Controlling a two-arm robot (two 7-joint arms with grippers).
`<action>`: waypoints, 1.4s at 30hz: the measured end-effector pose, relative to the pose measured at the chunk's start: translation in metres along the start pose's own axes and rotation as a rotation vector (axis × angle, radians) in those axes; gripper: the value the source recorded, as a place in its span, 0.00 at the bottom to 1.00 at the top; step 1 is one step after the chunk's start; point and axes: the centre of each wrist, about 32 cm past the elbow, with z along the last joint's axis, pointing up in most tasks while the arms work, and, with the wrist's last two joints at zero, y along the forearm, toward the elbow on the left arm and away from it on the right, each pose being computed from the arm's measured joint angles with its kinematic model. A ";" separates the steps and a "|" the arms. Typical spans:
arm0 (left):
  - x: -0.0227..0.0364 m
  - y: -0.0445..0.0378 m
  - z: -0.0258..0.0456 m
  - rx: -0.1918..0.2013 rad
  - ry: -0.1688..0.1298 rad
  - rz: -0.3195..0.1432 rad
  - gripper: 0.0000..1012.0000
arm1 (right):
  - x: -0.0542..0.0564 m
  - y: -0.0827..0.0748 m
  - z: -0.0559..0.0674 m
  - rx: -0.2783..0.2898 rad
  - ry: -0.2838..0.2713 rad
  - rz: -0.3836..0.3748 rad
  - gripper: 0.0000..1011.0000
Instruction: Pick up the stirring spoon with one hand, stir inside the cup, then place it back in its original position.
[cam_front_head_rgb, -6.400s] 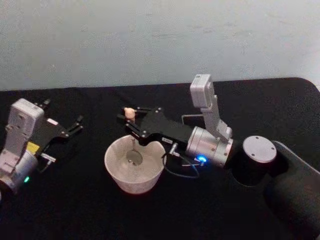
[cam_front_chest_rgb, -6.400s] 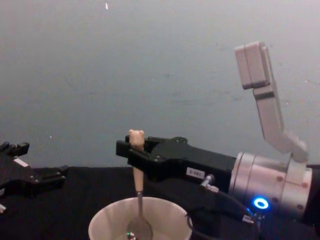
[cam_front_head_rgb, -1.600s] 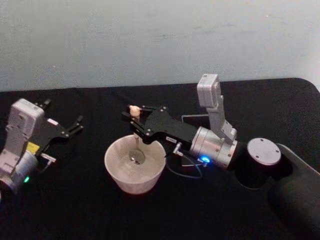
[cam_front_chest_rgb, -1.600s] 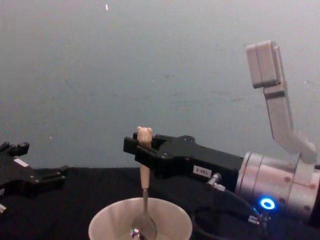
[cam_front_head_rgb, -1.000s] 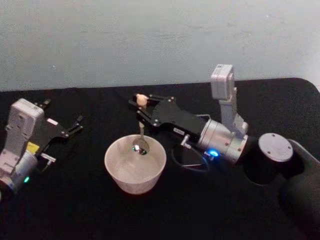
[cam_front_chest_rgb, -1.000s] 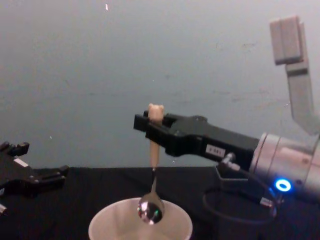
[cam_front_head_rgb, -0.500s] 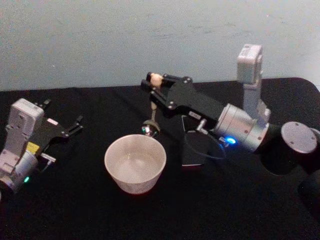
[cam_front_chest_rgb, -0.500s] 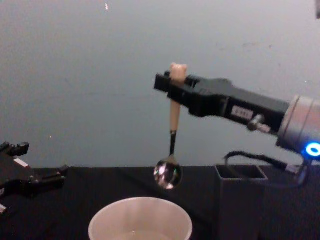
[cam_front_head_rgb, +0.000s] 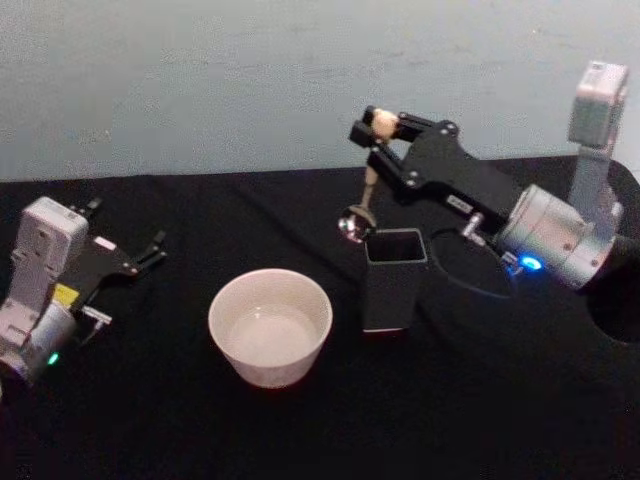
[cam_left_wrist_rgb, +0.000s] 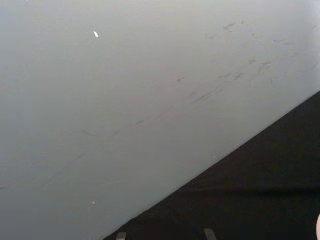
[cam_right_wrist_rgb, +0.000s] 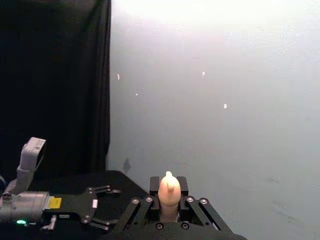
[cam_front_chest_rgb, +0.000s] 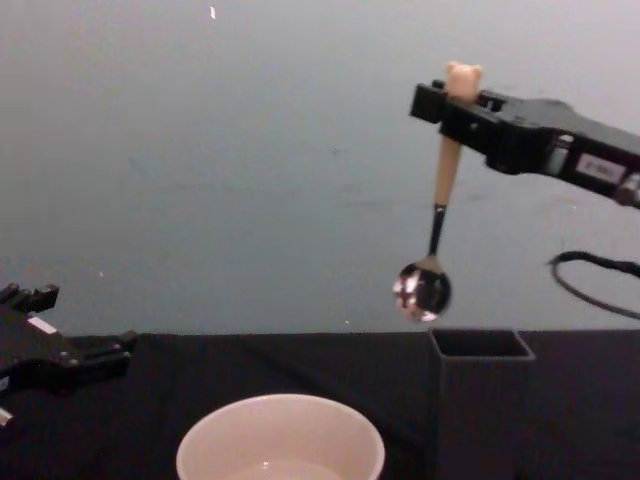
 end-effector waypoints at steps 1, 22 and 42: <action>0.0000 0.0000 0.0000 0.000 0.000 0.000 0.99 | 0.001 -0.002 0.000 0.001 -0.002 -0.004 0.21; 0.0000 0.0000 0.0000 0.000 0.000 0.000 0.99 | 0.023 -0.025 -0.013 -0.060 -0.032 -0.072 0.21; 0.0000 0.0000 0.0000 0.000 0.000 0.000 0.99 | 0.002 -0.031 -0.040 -0.139 0.062 -0.153 0.21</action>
